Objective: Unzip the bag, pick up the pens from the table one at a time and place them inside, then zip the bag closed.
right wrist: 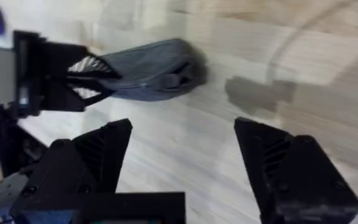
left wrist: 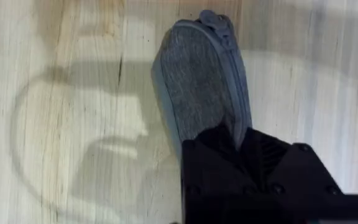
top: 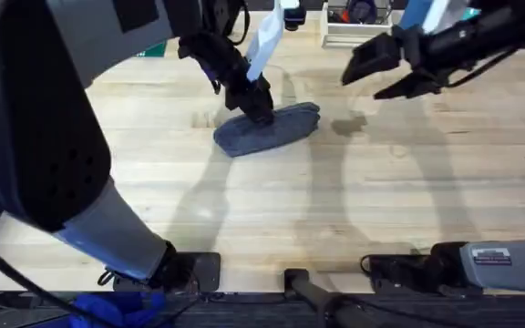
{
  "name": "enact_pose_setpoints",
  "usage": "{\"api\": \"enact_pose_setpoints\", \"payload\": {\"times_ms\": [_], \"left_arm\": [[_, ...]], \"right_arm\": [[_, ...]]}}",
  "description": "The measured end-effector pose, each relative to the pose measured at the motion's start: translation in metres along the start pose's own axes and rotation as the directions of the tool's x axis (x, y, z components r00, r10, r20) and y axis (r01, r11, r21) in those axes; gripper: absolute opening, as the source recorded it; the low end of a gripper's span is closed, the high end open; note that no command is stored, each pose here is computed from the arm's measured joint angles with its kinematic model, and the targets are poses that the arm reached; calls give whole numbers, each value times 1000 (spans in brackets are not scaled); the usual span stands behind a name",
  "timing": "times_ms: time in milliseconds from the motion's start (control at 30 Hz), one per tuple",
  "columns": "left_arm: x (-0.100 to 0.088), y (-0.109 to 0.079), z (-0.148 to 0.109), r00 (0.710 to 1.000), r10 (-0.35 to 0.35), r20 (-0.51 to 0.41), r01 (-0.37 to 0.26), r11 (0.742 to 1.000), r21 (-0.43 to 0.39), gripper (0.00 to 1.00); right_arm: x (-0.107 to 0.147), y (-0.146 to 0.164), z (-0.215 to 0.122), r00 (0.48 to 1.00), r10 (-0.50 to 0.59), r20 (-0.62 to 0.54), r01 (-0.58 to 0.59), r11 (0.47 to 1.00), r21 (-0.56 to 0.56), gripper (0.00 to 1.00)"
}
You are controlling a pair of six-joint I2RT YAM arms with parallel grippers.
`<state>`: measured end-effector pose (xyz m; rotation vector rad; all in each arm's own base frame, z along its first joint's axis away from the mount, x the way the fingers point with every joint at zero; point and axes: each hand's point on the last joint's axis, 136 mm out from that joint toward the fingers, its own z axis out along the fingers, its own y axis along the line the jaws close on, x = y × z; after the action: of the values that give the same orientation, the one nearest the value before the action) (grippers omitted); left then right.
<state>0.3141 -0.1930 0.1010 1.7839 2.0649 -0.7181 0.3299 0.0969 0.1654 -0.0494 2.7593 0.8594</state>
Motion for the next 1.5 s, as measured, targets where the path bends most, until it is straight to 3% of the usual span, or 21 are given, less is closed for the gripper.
{"api": "enact_pose_setpoints", "payload": {"times_ms": [133,233,300,400,467,567,667,800,1067,1500], "left_arm": [[0,0,0,1000,0,0,0,1000,0,43],[0,0,0,1000,0,0,0,1000,0,42],[0,0,0,1000,0,0,0,1000,0,43],[0,0,0,1000,0,0,0,1000,0,43],[0,0,0,1000,0,0,0,1000,0,42],[0,0,0,1000,0,0,0,1000,0,42],[0,0,0,1000,0,0,0,1000,0,42],[0,0,0,1000,0,0,0,1000,0,42],[0,0,0,1000,0,0,0,1000,0,42],[0,0,0,1000,0,0,0,1000,0,42]], "right_arm": [[11,-27,-11,996,84,-24,-82,994,72,996],[7,-40,-18,996,88,-2,-88,992,96,996],[4,-43,-20,1000,15,8,-16,995,95,996],[-2,-33,-19,980,-198,21,197,980,39,996],[-1,-24,-19,939,-343,34,344,939,-7,996],[-2,-13,-20,836,-544,70,548,835,-51,996],[-2,-8,-20,734,-671,99,678,733,-58,996],[-2,-5,-21,634,-764,121,773,632,-54,996],[-3,3,-16,524,-832,183,852,516,-92,995],[-2,-7,18,497,-832,247,866,454,-211,996]]}}
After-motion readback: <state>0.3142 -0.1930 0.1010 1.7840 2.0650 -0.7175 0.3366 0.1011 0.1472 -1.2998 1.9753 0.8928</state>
